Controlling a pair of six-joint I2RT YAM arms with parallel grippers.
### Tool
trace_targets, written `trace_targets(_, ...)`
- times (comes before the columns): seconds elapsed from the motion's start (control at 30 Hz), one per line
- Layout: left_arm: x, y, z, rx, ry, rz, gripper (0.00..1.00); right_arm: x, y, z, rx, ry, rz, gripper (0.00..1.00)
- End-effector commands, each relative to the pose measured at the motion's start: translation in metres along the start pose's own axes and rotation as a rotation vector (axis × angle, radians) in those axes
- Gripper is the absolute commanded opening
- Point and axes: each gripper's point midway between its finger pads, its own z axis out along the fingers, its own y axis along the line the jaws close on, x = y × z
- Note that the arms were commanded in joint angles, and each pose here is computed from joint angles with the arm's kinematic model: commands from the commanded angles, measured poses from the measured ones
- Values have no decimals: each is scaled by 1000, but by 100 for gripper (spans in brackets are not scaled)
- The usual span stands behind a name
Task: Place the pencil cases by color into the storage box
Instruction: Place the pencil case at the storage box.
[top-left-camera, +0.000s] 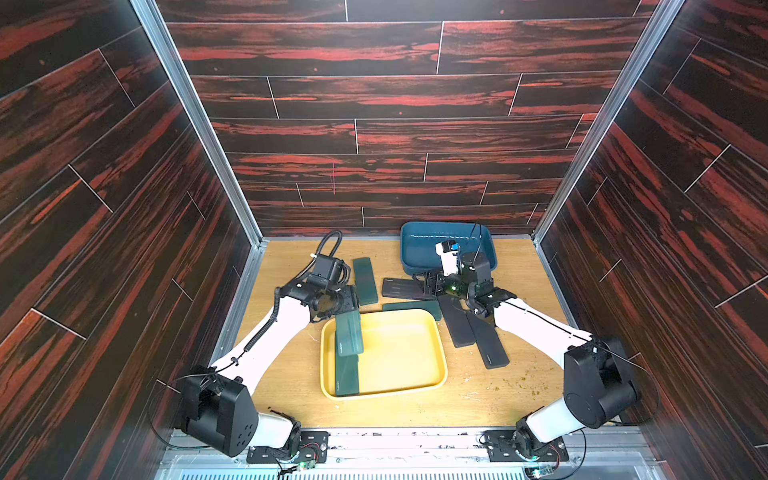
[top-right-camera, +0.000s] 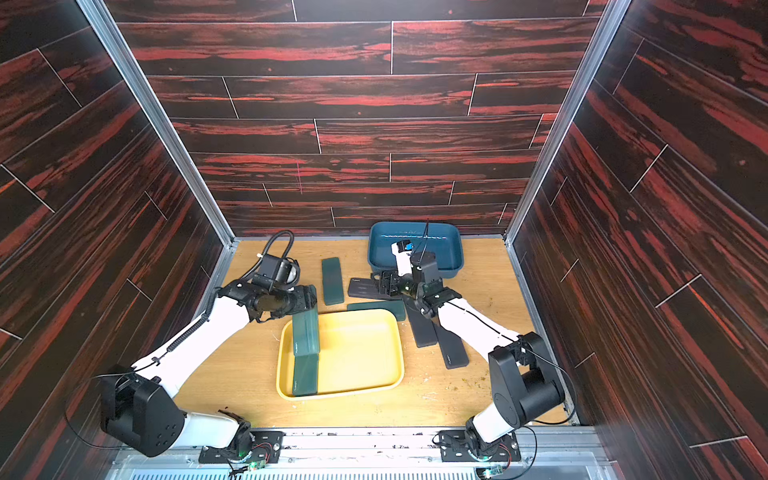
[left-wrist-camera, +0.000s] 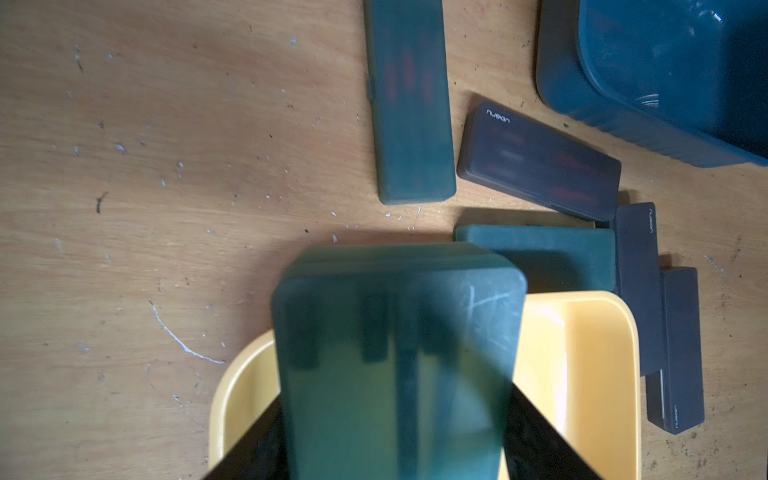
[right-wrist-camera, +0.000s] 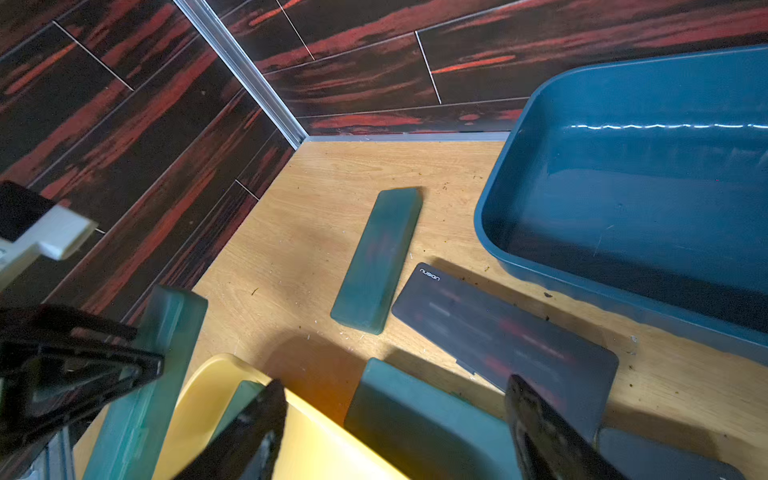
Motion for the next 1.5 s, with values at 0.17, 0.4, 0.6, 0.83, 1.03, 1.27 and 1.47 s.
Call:
trace_targets(0.17,16,-19,2,1,-43,-29,54,-13,9,-11,-30,-74,-10,83)
trace_targets(0.4,45,-36,12,3,-16,-18,54,-10,5,-10,-16,-76,-7,83)
trace_targets(0.6,65,-49,25,0,3,3,54,-8,5,-9,-20,-73,0,82)
trace_targets(0.83,87,-50,45,-3,42,-1,54,-3,4,-8,-22,-69,9,82)
trace_targets(1.03,98,-42,58,-31,66,0,53,0,3,-7,-20,-63,14,82)
trace_targets(1.27,112,-33,76,-58,108,-2,54,6,1,-3,-24,-45,22,82)
trace_targets(1.47,121,-23,84,-97,133,14,54,8,1,0,-26,-37,23,82)
